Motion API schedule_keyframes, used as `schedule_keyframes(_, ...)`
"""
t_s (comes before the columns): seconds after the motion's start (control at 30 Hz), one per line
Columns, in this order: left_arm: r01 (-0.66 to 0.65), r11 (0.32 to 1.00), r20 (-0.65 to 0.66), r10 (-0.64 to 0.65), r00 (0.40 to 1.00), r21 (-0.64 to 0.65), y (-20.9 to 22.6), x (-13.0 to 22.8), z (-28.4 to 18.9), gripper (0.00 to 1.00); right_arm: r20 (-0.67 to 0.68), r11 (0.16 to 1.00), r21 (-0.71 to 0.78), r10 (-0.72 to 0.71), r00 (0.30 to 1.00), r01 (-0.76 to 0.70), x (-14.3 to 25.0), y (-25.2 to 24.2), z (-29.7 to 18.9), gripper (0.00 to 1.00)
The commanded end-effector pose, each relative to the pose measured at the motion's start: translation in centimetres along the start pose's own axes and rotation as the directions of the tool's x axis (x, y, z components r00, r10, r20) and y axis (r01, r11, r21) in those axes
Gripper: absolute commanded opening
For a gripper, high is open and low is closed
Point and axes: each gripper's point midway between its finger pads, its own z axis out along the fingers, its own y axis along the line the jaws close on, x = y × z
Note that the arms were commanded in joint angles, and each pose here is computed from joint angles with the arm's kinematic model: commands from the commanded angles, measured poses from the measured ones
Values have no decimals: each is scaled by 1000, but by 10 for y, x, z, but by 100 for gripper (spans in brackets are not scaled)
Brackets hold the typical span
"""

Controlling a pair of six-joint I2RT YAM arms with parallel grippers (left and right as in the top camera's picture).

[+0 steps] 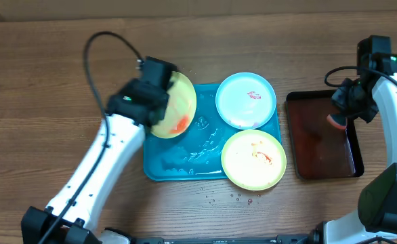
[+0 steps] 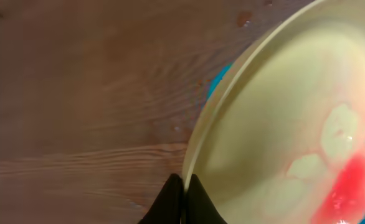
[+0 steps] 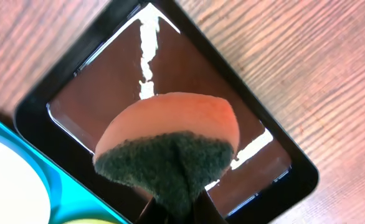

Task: Clean dirty plates on tray and stack at the side
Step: 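Lift the yellow plate with left gripper and place it left of tray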

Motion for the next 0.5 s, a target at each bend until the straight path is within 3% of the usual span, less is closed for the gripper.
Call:
schedule_keyframes(0.0, -25, 954, 87, 53, 995, -299, 30, -16, -30, 4, 10, 999, -35, 9, 1000, -8, -5, 0, -3, 4)
schedule_keyframes(0.23, 54, 812, 242, 109, 964, -581, 38, -33, -89, 4, 27, 999, -42, 17, 999, -16, -10, 0, -2, 4)
schedule_keyframes(0.47, 109, 732, 314, 150, 937, -673, 38, -39, -122, 4, 30, 999, -44, 18, 999, -16, -11, 0, -2, 4)
